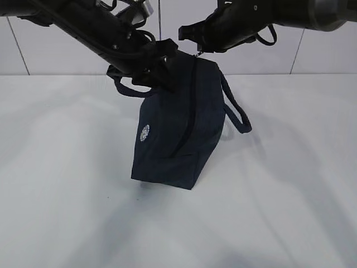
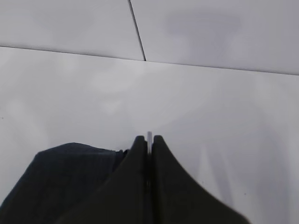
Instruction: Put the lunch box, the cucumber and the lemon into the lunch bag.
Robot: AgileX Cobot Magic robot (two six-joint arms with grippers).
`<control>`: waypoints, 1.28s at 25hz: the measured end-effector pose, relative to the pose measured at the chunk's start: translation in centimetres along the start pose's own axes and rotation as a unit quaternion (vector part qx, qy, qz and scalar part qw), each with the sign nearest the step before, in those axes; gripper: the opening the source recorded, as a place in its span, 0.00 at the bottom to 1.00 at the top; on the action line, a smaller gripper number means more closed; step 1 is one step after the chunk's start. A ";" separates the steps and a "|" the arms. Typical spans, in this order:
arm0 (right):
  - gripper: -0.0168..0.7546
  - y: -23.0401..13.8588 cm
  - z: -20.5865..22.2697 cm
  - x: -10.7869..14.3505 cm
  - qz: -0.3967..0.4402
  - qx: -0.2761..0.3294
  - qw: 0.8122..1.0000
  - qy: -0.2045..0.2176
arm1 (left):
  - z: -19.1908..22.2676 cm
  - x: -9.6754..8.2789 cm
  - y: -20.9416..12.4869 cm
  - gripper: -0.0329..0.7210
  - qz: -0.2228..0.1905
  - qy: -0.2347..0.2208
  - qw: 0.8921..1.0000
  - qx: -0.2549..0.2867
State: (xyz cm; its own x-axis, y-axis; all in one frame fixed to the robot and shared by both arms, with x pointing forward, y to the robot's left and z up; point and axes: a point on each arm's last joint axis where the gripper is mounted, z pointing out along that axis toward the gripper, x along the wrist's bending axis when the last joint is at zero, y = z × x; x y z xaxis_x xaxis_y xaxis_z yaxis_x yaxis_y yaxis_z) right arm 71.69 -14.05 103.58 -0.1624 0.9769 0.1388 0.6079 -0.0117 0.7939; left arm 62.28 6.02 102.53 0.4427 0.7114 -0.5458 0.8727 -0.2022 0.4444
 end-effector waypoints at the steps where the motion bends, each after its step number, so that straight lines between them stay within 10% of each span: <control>1: 0.04 0.0 0.0 0.0 0.001 0.001 1.000 0.000 | -0.1 0.1 -0.1 0.04 0.009 0.001 1.000 0.008; 32: 0.04 -3.3 4.4 -0.3 0.019 0.039 0.999 0.003 | -0.4 0.3 -1.7 0.04 0.110 0.000 0.989 0.100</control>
State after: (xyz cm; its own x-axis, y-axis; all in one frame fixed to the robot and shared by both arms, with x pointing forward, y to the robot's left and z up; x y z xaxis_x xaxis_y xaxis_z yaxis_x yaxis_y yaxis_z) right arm 73.14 -13.33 98.35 -0.1430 0.9749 0.1708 0.6717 -0.0312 0.7402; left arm 60.87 6.81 101.91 0.6258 0.6360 -0.4515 0.7790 -0.4807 0.4026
